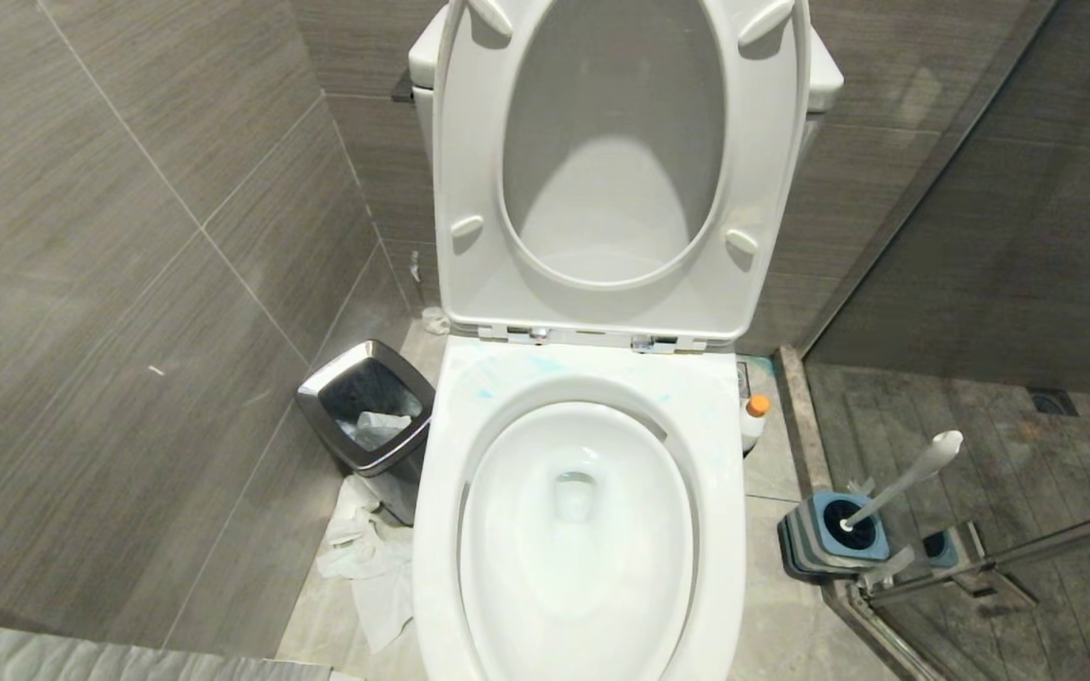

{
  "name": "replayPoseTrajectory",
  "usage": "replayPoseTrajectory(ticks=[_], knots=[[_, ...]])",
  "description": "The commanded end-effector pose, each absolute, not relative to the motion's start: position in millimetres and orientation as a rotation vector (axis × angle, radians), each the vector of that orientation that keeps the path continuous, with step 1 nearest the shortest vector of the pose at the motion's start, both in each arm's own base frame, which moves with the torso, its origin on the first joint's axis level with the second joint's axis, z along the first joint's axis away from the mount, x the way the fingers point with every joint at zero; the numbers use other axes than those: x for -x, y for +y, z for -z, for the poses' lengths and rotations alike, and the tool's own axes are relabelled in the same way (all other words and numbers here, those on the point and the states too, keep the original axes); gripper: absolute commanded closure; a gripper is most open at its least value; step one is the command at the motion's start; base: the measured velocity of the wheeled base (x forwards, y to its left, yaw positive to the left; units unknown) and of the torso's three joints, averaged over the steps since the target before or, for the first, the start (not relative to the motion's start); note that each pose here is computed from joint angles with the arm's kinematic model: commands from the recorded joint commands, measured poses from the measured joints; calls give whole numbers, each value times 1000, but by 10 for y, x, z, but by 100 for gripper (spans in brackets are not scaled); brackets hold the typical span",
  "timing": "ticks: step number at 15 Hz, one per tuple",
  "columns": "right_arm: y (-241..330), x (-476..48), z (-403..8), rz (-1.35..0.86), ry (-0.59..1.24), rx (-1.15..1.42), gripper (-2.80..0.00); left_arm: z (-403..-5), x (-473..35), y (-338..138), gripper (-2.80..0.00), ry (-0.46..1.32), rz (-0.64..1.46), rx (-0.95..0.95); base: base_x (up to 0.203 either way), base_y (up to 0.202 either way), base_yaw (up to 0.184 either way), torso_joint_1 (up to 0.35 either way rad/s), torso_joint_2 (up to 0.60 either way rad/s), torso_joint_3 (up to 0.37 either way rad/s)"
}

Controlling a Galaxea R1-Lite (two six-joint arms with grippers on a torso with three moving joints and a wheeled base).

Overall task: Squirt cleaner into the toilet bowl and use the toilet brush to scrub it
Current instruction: Pour in the cleaning agent

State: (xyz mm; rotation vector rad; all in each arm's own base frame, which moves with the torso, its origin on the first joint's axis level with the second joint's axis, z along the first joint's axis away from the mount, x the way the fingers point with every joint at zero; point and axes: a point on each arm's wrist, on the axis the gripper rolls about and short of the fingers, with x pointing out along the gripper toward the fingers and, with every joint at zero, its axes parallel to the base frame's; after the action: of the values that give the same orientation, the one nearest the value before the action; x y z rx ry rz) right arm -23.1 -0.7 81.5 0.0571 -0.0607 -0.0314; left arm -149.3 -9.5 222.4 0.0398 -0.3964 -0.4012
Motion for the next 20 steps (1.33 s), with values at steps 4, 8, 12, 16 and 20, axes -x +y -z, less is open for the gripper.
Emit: replayPoseTrajectory(ticks=[4,8,12,16,20], knots=[[-8,211,-748,33,-36,-57,0,-2128,1374,-95,0,-346,402,-47,0,0,0,0,0,0],[-8,211,-748,33,-36,-57,0,-1881,1042,-75,0,-252,303,-97,0,0,0,0,0,0],[-8,211,-748,33,-36,-57,0,-1559,603,-46,0,-293,177,-92,0,0,0,0,0,0],[-8,211,-748,33,-36,-57,0,-1100,294,-27,0,-304,94,-101,0,0,0,0,0,0],[-8,211,-748,33,-36,-57,0,-910,239,-8,0,-156,16,-103,0,0,0,0,0,0]])
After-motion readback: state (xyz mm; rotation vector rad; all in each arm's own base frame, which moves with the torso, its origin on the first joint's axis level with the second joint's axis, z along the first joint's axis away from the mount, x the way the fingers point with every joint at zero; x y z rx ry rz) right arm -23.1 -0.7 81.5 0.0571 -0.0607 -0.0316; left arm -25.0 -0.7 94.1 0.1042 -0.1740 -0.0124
